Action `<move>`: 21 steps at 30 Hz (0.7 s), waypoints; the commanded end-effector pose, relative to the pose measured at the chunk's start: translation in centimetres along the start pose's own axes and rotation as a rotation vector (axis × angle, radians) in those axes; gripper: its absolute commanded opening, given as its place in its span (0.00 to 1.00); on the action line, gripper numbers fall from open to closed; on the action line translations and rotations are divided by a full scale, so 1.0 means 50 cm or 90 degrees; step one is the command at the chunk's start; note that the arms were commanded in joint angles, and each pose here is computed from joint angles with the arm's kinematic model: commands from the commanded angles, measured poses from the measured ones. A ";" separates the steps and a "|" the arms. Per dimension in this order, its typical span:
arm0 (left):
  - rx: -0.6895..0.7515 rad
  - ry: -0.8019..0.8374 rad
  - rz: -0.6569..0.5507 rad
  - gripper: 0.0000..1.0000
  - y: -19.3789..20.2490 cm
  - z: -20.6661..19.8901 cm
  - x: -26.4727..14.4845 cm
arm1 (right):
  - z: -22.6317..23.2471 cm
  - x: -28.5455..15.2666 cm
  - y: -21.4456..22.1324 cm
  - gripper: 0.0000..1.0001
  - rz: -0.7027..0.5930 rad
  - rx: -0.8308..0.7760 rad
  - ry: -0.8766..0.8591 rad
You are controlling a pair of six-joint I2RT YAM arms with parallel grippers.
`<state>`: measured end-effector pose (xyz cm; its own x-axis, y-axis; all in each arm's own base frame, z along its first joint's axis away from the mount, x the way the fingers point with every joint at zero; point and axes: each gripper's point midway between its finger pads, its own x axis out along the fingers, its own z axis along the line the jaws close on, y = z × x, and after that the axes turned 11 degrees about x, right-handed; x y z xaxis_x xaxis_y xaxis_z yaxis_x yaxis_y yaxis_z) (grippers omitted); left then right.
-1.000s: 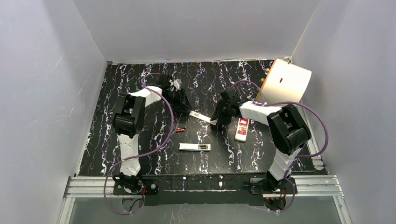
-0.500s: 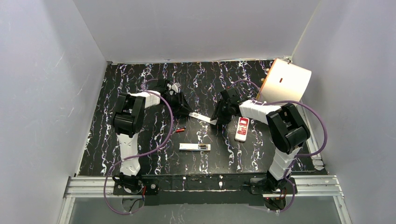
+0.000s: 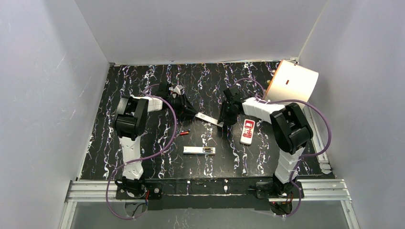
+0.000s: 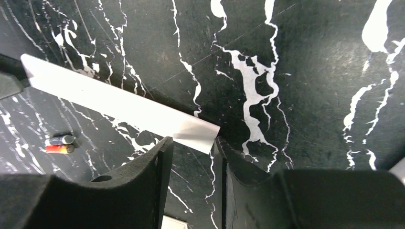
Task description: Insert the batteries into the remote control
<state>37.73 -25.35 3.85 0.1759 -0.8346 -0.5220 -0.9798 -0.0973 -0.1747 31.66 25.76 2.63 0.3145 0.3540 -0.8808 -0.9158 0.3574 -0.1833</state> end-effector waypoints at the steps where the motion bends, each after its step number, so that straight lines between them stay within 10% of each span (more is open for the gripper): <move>1: 0.024 0.111 0.066 0.23 0.044 -0.115 -0.017 | -0.047 0.037 0.036 0.44 0.035 -0.060 0.091; 21: -0.015 0.112 0.071 0.13 0.035 -0.153 -0.019 | -0.086 0.049 0.031 0.43 0.028 -0.147 0.167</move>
<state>37.32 -26.33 5.62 0.1411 -0.8709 -0.4708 -0.9891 -0.1043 -0.1035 31.57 24.84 2.20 0.3023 0.2112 -0.9295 -0.9469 0.1784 -0.2674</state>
